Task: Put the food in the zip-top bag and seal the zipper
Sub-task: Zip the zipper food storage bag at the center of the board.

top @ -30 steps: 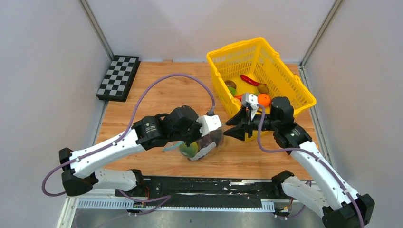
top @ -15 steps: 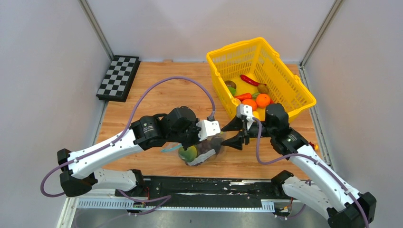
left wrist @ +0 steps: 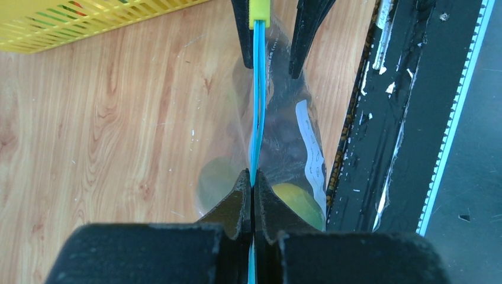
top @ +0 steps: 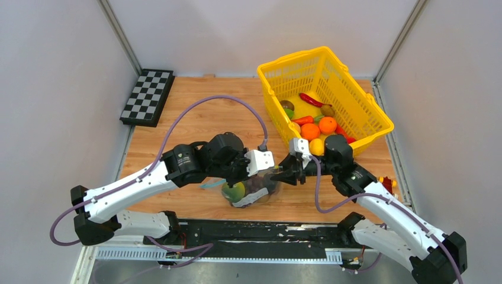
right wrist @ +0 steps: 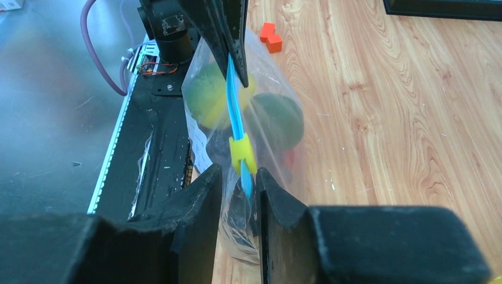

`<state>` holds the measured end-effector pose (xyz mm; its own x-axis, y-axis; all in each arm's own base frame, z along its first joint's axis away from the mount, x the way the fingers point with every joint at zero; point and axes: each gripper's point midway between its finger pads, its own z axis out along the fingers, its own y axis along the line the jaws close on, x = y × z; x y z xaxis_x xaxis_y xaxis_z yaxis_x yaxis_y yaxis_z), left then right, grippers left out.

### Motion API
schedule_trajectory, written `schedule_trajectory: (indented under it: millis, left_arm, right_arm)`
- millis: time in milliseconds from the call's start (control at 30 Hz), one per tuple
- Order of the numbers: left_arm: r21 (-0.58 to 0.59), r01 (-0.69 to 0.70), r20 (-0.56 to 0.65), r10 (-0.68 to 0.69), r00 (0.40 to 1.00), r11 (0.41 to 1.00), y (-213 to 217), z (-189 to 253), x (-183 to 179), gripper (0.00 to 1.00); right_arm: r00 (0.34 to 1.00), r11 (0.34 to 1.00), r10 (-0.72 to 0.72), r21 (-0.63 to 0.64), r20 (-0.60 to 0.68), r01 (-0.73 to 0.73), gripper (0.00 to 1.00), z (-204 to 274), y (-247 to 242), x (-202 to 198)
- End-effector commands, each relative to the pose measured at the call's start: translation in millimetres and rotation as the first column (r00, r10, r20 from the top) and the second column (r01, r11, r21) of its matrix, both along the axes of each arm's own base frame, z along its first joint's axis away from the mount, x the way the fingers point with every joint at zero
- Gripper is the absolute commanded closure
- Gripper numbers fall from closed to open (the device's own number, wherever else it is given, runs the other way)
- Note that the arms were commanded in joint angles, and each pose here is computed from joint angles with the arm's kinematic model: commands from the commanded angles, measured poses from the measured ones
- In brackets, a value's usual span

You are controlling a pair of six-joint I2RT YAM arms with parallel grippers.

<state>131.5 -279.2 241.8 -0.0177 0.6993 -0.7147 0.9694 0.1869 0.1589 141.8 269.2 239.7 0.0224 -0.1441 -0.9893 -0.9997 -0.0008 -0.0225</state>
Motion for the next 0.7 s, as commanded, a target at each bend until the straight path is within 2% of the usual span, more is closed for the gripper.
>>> schedule_trajectory:
  millis: [0, 100, 400, 500, 633, 667]
  left_arm:
    - [-0.119, 0.033, 0.057, -0.027, 0.998, 0.992, -4.6, 36.2, -2.3, 1.00]
    - [-0.117, 0.039, 0.054, -0.033, 0.998, 0.992, -4.4, 35.2, -3.4, 1.00]
    - [-0.104, 0.063, 0.028, -0.060, 0.998, 0.993, -6.6, 26.7, -8.3, 1.00]
    - [-0.105, 0.060, 0.030, -0.057, 0.998, 0.993, -6.3, 26.8, -7.8, 1.00]
    - [-0.105, 0.060, 0.032, -0.057, 0.998, 0.993, -5.7, 26.8, -7.8, 1.00]
    - [-0.104, 0.058, 0.032, -0.055, 0.998, 0.993, -5.4, 26.2, -7.5, 1.00]
  right_arm:
    - [0.993, 0.997, 0.031, 0.072, 0.118, -0.039, 0.74, 17.2, 1.5, -4.5]
    - [0.992, 0.996, 0.024, 0.081, 0.124, -0.034, 0.81, 19.6, 2.0, -2.7]
    - [0.992, 0.995, 0.012, 0.097, 0.125, -0.024, 0.81, 26.6, 3.6, 0.2]
    - [0.992, 0.995, 0.031, 0.094, 0.125, -0.043, 0.87, 26.1, 4.4, -1.8]
    - [0.993, 0.995, 0.036, 0.087, 0.112, -0.046, 0.88, 24.4, 5.4, -1.9]
    - [0.993, 0.995, 0.039, 0.089, 0.115, -0.050, 0.91, 25.0, 5.3, -2.5]
